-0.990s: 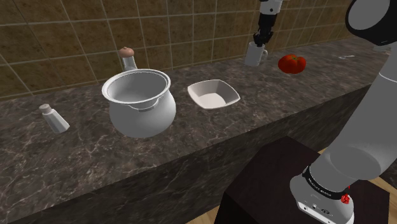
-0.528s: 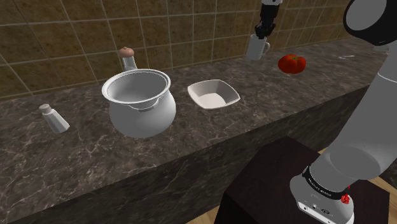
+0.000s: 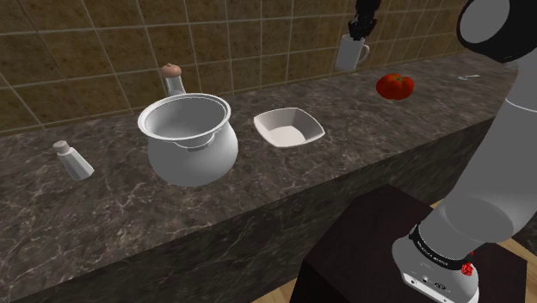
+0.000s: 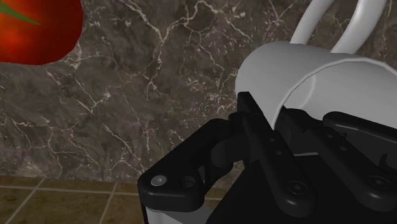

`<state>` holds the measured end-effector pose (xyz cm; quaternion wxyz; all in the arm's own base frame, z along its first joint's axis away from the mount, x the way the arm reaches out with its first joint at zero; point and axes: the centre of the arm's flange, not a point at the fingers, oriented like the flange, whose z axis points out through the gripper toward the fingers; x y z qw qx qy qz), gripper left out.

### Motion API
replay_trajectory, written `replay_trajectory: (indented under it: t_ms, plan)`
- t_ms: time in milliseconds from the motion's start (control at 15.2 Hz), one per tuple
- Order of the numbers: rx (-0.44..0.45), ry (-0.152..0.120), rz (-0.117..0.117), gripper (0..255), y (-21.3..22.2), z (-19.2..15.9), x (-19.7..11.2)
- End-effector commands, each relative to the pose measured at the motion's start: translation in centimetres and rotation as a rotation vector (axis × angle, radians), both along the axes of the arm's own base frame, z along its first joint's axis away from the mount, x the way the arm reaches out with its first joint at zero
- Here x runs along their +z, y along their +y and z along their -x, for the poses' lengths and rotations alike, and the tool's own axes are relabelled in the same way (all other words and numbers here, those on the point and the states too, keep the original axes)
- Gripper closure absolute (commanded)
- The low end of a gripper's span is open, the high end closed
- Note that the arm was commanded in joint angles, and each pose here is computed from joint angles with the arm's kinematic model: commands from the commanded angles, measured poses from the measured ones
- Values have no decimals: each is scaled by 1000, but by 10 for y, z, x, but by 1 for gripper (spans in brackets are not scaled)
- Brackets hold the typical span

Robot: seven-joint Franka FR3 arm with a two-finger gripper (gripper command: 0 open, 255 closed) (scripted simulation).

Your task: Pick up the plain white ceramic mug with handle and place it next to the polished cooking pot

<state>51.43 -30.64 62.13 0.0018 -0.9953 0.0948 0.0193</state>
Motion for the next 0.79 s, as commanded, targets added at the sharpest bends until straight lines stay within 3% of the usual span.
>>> replay_trajectory:
  t_ms: [0,726]
  plan:
    - [0,0,0,255,0,0,12]
    - [0,0,0,255,0,0,70]
